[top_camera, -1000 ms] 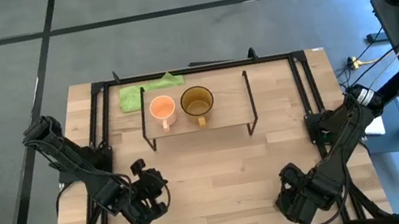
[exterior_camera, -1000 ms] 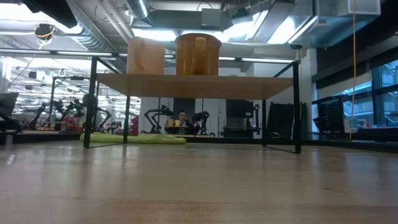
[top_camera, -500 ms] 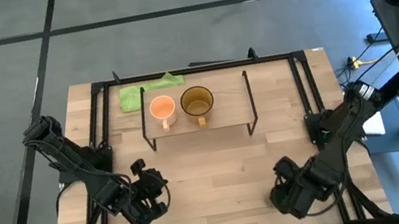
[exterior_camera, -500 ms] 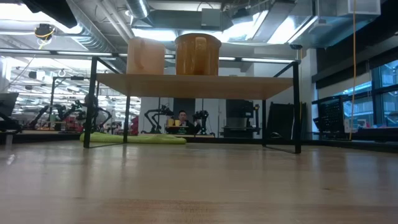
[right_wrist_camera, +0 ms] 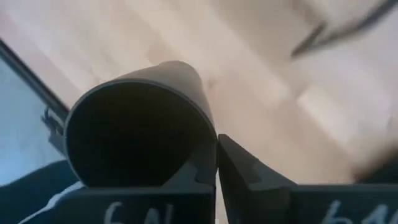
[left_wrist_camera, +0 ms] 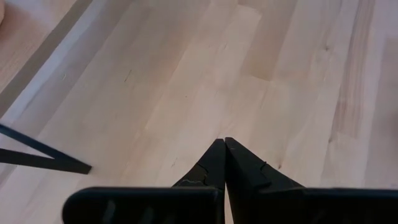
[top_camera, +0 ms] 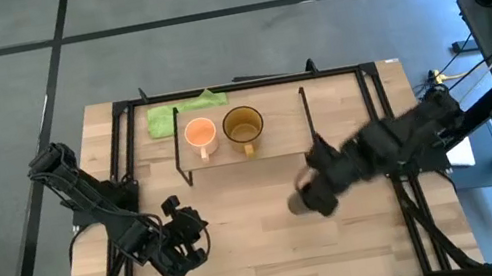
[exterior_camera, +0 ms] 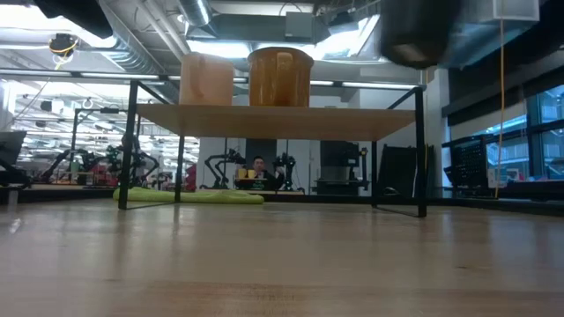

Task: Stack small to large cups/mugs on shelf
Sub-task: Put the black cup on the shelf

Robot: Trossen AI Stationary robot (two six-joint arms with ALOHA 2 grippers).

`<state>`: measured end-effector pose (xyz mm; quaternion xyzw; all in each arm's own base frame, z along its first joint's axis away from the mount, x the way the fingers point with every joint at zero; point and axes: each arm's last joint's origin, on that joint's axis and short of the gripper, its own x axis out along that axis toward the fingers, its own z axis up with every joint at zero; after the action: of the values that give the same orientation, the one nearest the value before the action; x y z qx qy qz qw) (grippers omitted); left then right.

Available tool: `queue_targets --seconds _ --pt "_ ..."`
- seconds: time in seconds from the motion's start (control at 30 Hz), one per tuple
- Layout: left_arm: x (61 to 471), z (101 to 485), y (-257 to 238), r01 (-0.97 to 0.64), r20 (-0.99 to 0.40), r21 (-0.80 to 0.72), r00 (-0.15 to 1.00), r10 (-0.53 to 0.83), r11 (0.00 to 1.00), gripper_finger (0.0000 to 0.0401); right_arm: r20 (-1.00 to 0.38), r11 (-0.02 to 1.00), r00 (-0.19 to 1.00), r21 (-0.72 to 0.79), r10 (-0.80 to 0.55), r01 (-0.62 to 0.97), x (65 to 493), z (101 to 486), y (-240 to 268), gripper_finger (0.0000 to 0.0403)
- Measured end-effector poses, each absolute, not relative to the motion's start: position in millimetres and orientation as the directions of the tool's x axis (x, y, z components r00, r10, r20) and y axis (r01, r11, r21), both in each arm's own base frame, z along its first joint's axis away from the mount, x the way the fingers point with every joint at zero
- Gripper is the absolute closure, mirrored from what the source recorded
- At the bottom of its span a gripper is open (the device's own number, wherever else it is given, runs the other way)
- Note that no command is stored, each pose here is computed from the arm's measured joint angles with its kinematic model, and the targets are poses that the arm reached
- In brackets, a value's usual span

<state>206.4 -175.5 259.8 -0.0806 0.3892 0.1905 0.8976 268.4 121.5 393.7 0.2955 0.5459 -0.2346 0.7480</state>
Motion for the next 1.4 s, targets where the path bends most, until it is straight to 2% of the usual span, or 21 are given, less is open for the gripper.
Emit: queue_targets --seconds 0.2,0.4,0.53,0.7,0.97,1.4 --pt "209 261 -178 -0.406 -0.717 -0.041 0.648 0.256 0.913 0.0401 -0.912 0.746 0.380 0.144 -0.154 0.650 284 416 61 0.0397" --pt "210 262 -179 -0.405 -0.712 -0.055 0.656 0.249 0.913 0.0401 -0.889 0.710 0.388 0.108 -0.245 0.695 286 429 3 0.0397" --pt "210 262 -179 -0.413 -0.711 -0.067 0.658 0.247 0.908 0.0401 -0.910 0.687 0.360 0.129 -0.204 0.715 287 425 -20 0.0397" --pt "210 262 -179 -0.422 -0.711 -0.078 0.658 0.247 0.903 0.0401 -0.927 0.693 0.326 0.112 -0.185 0.712 288 416 -25 0.0397" --pt "210 262 -179 -0.417 -0.712 -0.070 0.657 0.248 0.906 0.0401 -0.925 0.646 0.306 0.095 -0.223 0.757 286 415 -43 0.0398" --pt "210 262 -179 -0.417 -0.712 -0.069 0.657 0.248 0.907 0.0401 -0.940 0.568 0.317 0.193 -0.127 0.800 282 414 -69 0.0398"
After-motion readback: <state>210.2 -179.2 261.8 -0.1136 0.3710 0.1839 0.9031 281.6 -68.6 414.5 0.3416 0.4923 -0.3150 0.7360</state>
